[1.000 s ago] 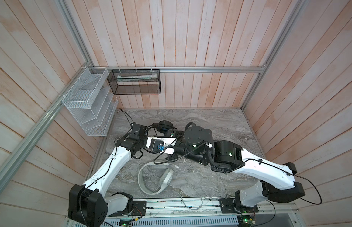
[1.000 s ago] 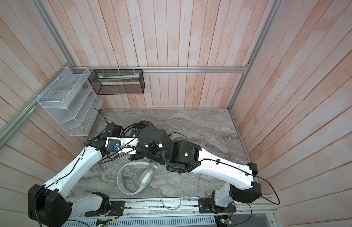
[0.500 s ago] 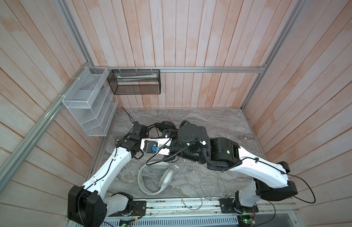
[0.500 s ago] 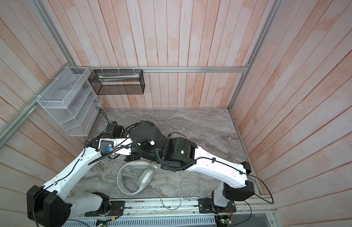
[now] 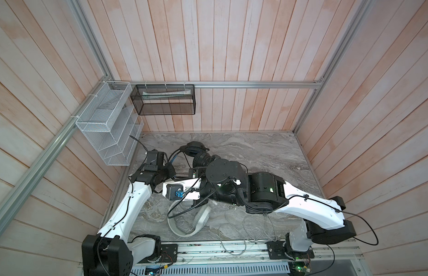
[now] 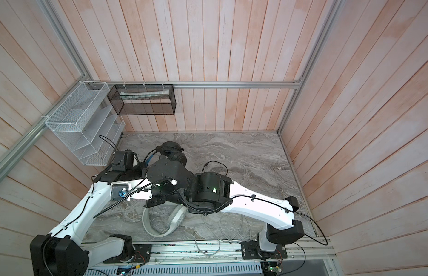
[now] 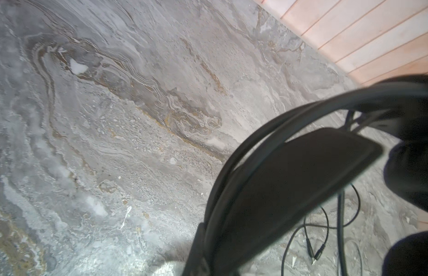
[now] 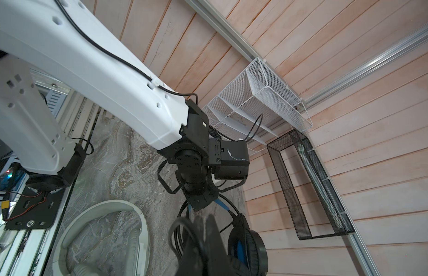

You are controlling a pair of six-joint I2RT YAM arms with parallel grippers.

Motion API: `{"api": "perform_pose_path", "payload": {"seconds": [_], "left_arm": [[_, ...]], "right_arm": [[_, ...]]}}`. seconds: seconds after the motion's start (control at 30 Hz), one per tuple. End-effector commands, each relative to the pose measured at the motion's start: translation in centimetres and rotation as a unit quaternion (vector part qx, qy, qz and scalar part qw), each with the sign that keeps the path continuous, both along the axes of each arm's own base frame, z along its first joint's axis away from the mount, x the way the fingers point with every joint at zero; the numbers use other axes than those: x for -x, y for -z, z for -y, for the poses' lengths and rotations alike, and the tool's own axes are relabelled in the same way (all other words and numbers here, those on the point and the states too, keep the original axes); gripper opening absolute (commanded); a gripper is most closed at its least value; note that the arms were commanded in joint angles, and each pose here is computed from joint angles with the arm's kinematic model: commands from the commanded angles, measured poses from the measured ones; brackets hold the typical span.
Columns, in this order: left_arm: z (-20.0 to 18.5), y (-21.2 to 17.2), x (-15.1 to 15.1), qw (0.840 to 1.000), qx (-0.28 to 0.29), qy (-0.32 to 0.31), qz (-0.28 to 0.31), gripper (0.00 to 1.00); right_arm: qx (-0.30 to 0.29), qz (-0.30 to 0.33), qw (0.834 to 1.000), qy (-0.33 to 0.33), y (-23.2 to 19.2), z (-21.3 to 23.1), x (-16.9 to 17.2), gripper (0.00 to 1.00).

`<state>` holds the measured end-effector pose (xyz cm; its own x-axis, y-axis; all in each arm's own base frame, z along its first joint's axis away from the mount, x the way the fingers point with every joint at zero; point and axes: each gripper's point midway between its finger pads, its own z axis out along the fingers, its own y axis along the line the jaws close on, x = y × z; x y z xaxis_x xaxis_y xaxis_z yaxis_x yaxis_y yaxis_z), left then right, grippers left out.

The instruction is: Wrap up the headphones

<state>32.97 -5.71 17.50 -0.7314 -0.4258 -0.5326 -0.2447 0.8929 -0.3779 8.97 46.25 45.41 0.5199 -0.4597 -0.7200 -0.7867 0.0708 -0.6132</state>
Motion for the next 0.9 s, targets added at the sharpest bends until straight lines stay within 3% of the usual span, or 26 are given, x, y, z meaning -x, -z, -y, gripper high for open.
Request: {"api": "perform_pose_path", "payload": {"seconds": [0.0, 0.17, 0.33, 0.63, 0.87], "left_arm": [[1.3, -1.5, -0.6, 0.999, -0.006, 0.025, 0.040, 0.00], [2.9, -1.0, 0.7, 0.990, -0.119, 0.066, 0.041, 0.00], [5.3, -1.4, 2.6, 0.969, -0.207, 0.121, 0.069, 0.00], [7.9, -5.8, 6.0, 0.933, -0.235, 0.202, 0.185, 0.00], [4.8, -10.4, 6.9, 0.921, -0.260, 0.153, 0.246, 0.00]], "right_arm": [[-0.016, -0.002, 1.000, 0.023, -0.9, 0.3, -1.6, 0.00], [-0.038, -0.006, 0.998, 0.041, -2.2, 0.9, -4.6, 0.00], [-0.050, -0.014, 0.996, 0.076, -2.9, 1.9, -8.9, 0.00], [-0.045, -0.041, 0.987, 0.151, -1.2, 5.9, -15.1, 0.00], [-0.063, -0.058, 0.986, 0.142, -2.3, 7.1, -14.7, 0.00]]}}
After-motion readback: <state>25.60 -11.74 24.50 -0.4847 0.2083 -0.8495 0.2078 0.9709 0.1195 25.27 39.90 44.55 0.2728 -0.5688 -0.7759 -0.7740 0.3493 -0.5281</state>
